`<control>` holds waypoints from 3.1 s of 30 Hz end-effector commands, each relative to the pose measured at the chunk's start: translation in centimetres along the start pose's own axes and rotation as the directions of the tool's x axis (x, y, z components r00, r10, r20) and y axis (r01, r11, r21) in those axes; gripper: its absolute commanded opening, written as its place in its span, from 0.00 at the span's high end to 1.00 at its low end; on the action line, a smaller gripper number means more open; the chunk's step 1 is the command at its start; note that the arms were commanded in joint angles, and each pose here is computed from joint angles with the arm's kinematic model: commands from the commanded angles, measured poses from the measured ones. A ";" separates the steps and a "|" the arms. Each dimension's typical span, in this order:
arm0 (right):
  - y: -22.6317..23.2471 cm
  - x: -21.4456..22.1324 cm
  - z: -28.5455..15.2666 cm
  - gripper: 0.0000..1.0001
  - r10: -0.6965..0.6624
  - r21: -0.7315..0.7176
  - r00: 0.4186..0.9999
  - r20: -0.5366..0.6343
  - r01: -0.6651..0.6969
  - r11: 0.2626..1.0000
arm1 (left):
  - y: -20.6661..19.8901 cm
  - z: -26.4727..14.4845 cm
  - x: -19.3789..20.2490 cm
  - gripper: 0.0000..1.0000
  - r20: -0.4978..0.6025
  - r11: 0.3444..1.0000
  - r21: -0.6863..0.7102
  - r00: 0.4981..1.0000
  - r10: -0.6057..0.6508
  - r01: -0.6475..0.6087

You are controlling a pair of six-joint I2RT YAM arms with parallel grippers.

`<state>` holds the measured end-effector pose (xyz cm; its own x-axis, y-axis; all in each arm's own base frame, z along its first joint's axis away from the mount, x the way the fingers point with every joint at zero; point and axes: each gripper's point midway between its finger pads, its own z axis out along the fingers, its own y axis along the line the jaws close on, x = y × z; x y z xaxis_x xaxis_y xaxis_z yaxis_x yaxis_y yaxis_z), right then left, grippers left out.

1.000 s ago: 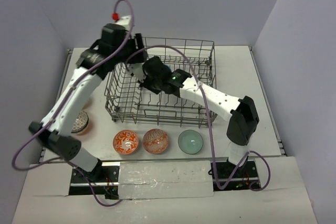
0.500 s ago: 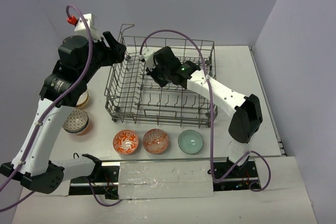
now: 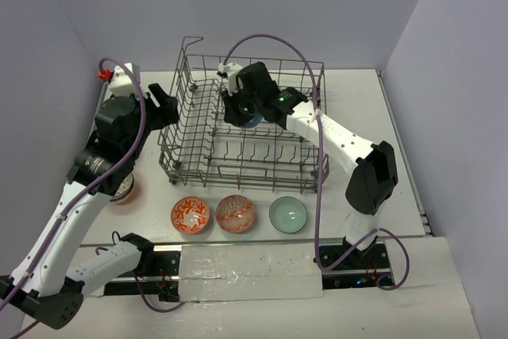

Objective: Load the bowls into the dish rack
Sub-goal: Insert the bowl into the dish rack.

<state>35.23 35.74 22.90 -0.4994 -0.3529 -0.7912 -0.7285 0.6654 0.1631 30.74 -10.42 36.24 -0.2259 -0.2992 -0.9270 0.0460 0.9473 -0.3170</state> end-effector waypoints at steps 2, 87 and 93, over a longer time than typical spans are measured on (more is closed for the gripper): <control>1.8 -6.9 -1.5 1.00 0.132 -0.101 0.973 0.189 -0.114 0.988 | 0.5 -0.3 -1.2 0.31 0.092 0.999 -0.015 0.995 -0.041 0.043; -6.9 -16.3 2.1 1.00 0.829 -0.674 0.342 0.443 -0.483 0.559 | 6.5 3.4 11.3 0.25 -0.195 0.930 -0.327 0.975 0.108 -0.168; -8.1 -16.9 2.1 1.00 0.831 -0.685 0.345 0.436 -0.471 0.555 | 6.6 3.6 11.5 0.25 -0.201 0.927 -0.331 0.973 0.112 -0.175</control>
<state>50.39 38.33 29.35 -0.6064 0.6985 -0.3800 -0.3909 0.1543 0.9074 31.89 -8.28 22.06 -0.4363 -0.1549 -0.8864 -0.2251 0.9725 -0.0591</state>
